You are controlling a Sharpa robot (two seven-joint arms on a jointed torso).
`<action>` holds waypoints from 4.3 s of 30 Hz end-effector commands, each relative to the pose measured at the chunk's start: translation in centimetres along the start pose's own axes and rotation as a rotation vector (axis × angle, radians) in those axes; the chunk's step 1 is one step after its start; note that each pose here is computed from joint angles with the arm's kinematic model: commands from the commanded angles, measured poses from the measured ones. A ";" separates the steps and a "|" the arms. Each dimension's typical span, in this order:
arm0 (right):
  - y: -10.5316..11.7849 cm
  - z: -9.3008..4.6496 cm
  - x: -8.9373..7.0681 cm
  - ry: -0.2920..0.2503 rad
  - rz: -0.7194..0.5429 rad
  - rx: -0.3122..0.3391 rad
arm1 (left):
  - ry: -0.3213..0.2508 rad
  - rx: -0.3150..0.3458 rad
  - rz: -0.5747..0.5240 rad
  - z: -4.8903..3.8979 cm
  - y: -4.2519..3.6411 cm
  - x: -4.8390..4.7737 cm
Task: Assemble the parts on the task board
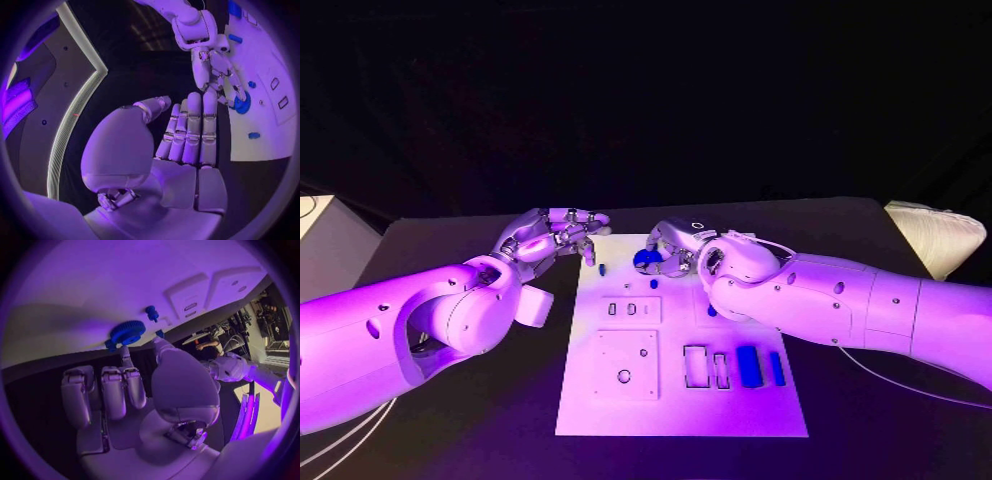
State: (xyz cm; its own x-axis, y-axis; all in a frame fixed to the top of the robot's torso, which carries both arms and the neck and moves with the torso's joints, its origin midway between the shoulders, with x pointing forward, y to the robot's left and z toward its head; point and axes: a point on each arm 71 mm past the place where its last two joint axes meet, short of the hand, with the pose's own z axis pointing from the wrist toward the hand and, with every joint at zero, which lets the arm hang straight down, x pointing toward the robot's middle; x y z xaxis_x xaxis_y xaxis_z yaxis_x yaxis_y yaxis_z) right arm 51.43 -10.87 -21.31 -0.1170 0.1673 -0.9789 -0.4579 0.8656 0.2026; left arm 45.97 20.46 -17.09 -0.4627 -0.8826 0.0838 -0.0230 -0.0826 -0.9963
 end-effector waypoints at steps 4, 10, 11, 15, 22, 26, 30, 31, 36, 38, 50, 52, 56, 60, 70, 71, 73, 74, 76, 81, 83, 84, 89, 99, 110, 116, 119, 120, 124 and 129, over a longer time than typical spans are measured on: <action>-0.5 -0.3 0.6 0.070 -0.011 0.008 | 0.018 0.006 -0.007 0.03 -0.11 0.20; -1.2 -0.7 0.5 0.068 -0.013 0.024 | 0.016 0.006 -0.006 0.01 -0.11 0.15; -1.3 -0.8 0.4 0.058 -0.012 0.026 | 0.016 0.006 -0.006 0.00 -0.11 0.12; -1.8 -1.2 -0.2 -0.004 0.003 0.024 | 0.013 0.006 -0.005 -0.03 -0.11 0.03; -2.3 -2.3 -1.3 -0.121 0.052 0.004 | 0.011 0.005 -0.004 -0.05 -0.11 -0.02; -2.8 -3.3 -2.2 -0.184 0.089 -0.004 | 0.010 0.005 -0.004 -0.05 -0.10 -0.06; -4.1 -4.5 -3.5 -0.227 0.152 -0.005 | 0.009 0.005 -0.003 -0.04 -0.08 -0.12; -4.5 -4.8 -3.7 -0.229 0.169 -0.003 | 0.009 0.005 -0.003 -0.04 -0.07 -0.13; -7.7 -6.7 -5.1 -0.195 0.260 0.030 | 0.009 0.004 -0.003 -0.04 -0.05 -0.16; -9.3 -7.5 -5.4 -0.177 0.275 0.048 | 0.010 0.004 -0.004 -0.03 -0.04 -0.15; -16.6 -10.7 -6.2 -0.139 0.203 0.126 | 0.016 0.003 -0.006 0.06 0.01 -0.04; -17.1 -10.9 -6.1 -0.132 0.193 0.131 | 0.017 0.003 -0.006 0.09 0.03 -0.05; -17.5 -11.1 -5.5 -0.115 0.175 0.136 | 0.017 0.003 -0.006 0.12 0.05 -0.07; -17.6 -10.6 -4.8 -0.104 0.163 0.146 | 0.016 0.003 -0.005 0.15 0.08 -0.12; -17.7 -9.3 -3.5 -0.076 0.162 0.160 | 0.017 0.002 -0.005 0.22 0.12 -0.13; -17.6 -9.2 -3.4 -0.074 0.163 0.160 | 0.017 0.002 -0.005 0.22 0.12 -0.14; -17.5 -9.0 -3.0 -0.067 0.166 0.161 | 0.016 0.002 -0.005 0.22 0.12 -0.16; -17.5 -8.9 -2.9 -0.064 0.167 0.161 | 0.016 0.002 -0.004 0.22 0.12 -0.18; -17.4 -8.8 -2.7 -0.061 0.169 0.160 | 0.015 0.002 -0.004 0.22 0.12 -0.20; -17.3 -8.6 -2.5 -0.054 0.173 0.160 | 0.015 0.002 -0.004 0.21 0.13 -0.23; -17.2 -8.5 -2.4 -0.050 0.175 0.158 | 0.015 0.002 -0.004 0.21 0.13 -0.24; -17.2 -8.5 -2.4 -0.049 0.175 0.158 | 0.014 0.002 -0.004 0.21 0.13 -0.25; -17.2 -8.4 -2.3 -0.049 0.176 0.157 | 0.013 0.002 -0.003 0.19 0.13 -0.28; -17.0 -8.3 -2.3 -0.052 0.179 0.154 | 0.012 0.000 -0.003 0.19 0.14 -0.35; -16.8 -8.2 -2.3 -0.055 0.181 0.152 | 0.013 -0.002 -0.002 0.18 0.15 -0.38; -16.7 -8.1 -2.3 -0.057 0.182 0.155 | 0.012 -0.003 -0.002 0.16 0.16 -0.41; -16.7 -8.1 -2.3 -0.058 0.183 0.157 | 0.013 -0.003 -0.002 0.16 0.16 -0.41; -16.7 -8.1 -2.3 -0.059 0.183 0.157 | 0.013 -0.003 -0.002 0.16 0.16 -0.41; -16.6 -8.1 -2.3 -0.064 0.186 0.158 | 0.013 -0.004 -0.002 0.15 0.17 -0.43; -16.4 -8.1 -2.4 -0.079 0.198 0.159 | 0.013 -0.005 -0.002 0.15 0.17 -0.44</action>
State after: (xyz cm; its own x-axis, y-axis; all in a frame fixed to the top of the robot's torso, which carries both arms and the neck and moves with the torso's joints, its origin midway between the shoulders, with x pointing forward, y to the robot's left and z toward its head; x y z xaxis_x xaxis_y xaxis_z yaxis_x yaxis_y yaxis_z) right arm 52.16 -29.42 -22.17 -0.1259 0.3615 -0.9238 -0.2865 0.8783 0.3827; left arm 46.37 20.96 -17.40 -0.4564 -0.8861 0.0804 -0.0302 -0.0748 -0.9967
